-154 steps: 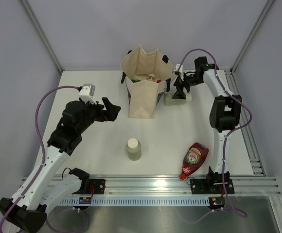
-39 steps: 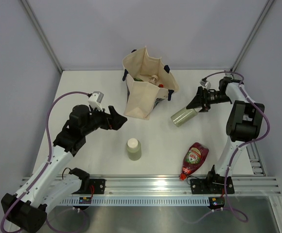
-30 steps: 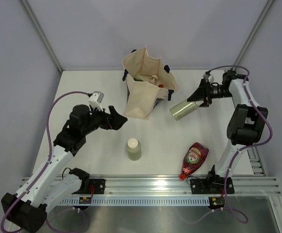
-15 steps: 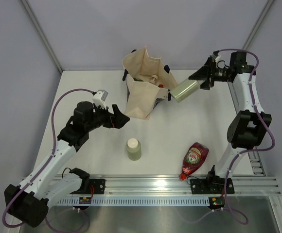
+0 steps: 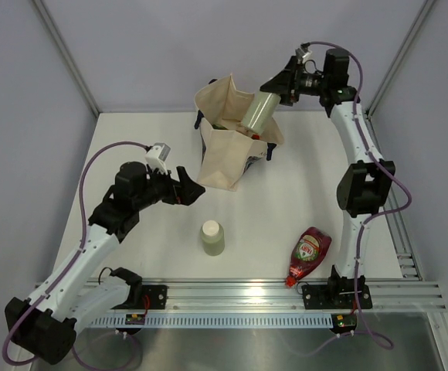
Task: Place the personal care products into the canvas bag
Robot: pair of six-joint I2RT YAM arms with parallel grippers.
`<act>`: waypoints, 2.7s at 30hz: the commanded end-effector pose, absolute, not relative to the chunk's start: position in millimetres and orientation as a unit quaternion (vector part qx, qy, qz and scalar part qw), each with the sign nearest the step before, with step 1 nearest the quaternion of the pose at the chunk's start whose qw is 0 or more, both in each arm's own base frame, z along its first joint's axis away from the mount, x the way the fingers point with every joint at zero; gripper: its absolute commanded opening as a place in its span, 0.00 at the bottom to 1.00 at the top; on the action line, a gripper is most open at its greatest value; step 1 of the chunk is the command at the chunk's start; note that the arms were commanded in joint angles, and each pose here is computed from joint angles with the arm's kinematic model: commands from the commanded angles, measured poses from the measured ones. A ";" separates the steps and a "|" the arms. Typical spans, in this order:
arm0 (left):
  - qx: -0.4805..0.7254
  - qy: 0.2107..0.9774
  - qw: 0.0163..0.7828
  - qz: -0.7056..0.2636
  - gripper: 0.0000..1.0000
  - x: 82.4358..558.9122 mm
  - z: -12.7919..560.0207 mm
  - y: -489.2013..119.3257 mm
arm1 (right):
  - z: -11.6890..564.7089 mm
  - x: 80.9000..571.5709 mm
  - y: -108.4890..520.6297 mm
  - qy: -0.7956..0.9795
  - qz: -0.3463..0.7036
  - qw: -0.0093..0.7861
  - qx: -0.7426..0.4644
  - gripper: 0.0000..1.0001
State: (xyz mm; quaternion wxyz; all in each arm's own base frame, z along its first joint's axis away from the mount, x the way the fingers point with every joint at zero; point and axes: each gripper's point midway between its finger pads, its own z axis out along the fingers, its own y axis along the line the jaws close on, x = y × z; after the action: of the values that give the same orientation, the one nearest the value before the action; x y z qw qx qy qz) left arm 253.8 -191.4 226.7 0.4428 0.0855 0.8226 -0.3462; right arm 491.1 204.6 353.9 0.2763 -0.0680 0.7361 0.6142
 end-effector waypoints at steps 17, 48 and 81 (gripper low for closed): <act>0.103 0.822 0.445 -0.340 0.99 234.6 220.6 -182.3 | 262.7 504.1 287.9 0.766 0.312 0.442 -0.346 0.31; 0.217 0.871 0.338 -0.283 0.99 154.3 204.4 -232.5 | 275.6 389.3 176.2 0.769 0.379 0.377 -0.352 0.99; 0.249 0.893 0.354 -0.125 0.29 196.7 119.1 -254.4 | 247.8 337.6 157.9 0.790 0.385 0.367 -0.306 1.00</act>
State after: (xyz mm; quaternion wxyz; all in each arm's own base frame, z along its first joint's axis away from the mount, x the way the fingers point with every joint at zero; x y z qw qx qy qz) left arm 184.5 -247.8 107.2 0.3206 0.2498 0.9052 -0.1243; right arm 340.7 159.6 229.8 0.3388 -0.2952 0.8038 0.3898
